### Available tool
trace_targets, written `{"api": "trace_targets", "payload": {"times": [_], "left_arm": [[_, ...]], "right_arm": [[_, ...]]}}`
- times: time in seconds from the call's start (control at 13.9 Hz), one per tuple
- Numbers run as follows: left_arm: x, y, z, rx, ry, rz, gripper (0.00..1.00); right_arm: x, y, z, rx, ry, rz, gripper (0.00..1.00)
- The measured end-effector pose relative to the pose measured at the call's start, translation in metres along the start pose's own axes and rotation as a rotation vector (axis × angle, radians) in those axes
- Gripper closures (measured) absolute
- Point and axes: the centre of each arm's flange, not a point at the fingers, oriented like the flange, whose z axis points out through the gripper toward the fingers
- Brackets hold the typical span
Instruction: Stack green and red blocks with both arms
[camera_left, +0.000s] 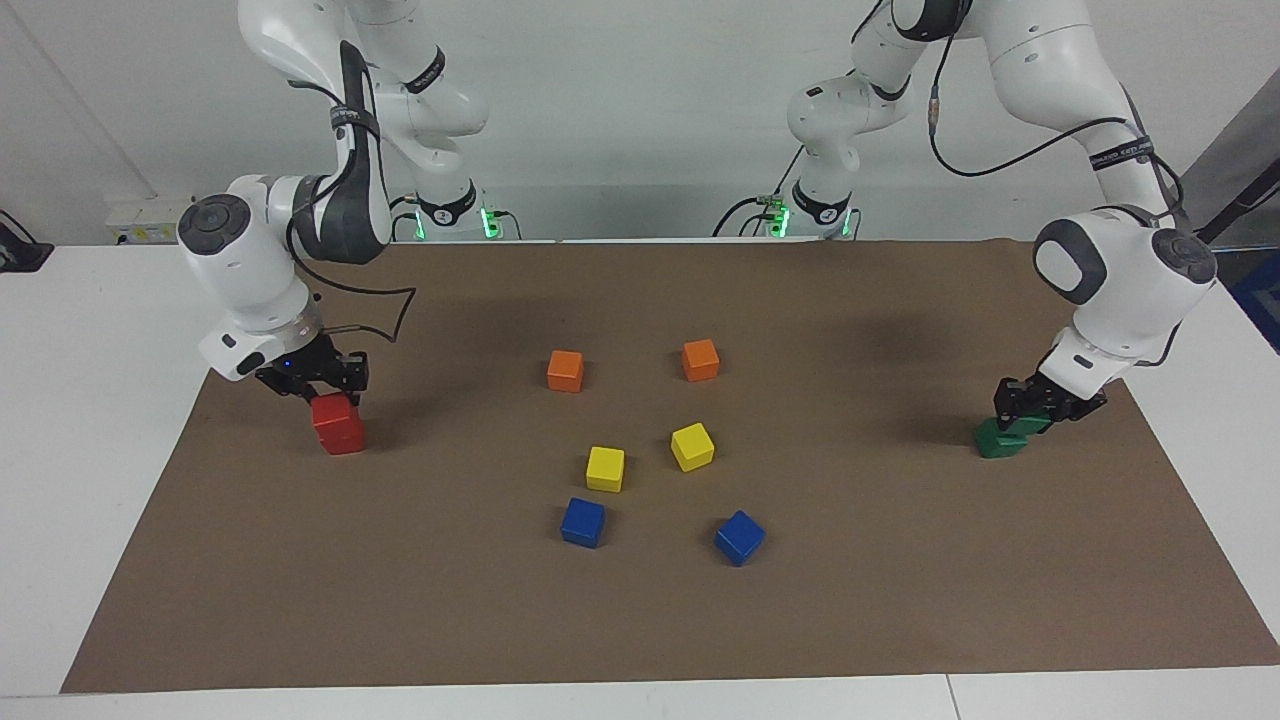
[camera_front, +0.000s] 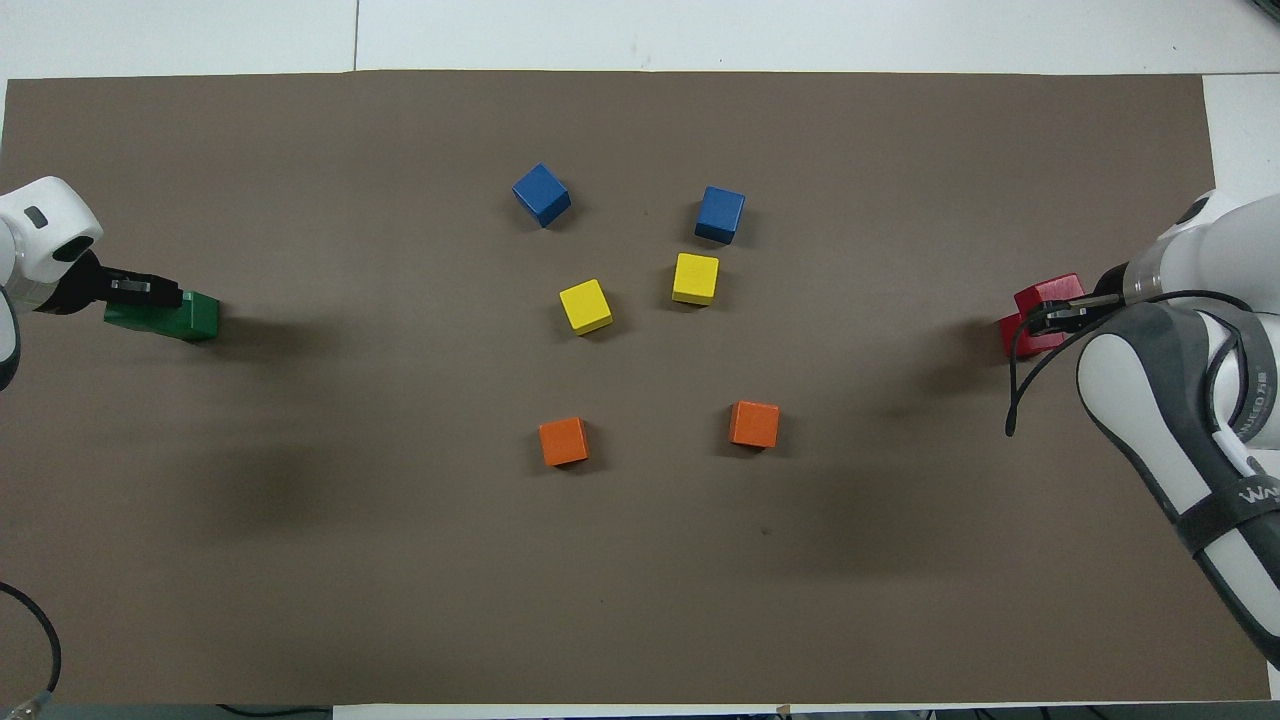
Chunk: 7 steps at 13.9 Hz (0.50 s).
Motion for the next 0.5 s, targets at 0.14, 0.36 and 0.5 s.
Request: {"api": "trace_targets", "payload": {"times": [0.14, 0.36, 0.5], "left_arm": [[0.003, 0.0, -0.002, 0.002, 0.032, -0.007, 0.45], [0.004, 0.0, 0.002, 0.015, 0.072, -0.008, 0.45], [0.001, 0.001, 0.009, 0.02, 0.085, -0.009, 0.45]], "right_arm": [[-0.003, 0.006, 0.005, 0.002, 0.004, 0.012, 0.44], [-0.005, 0.014, 0.007, 0.005, 0.003, 0.029, 0.44], [-0.006, 0.017, 0.008, 0.007, 0.001, 0.036, 0.44]]}}
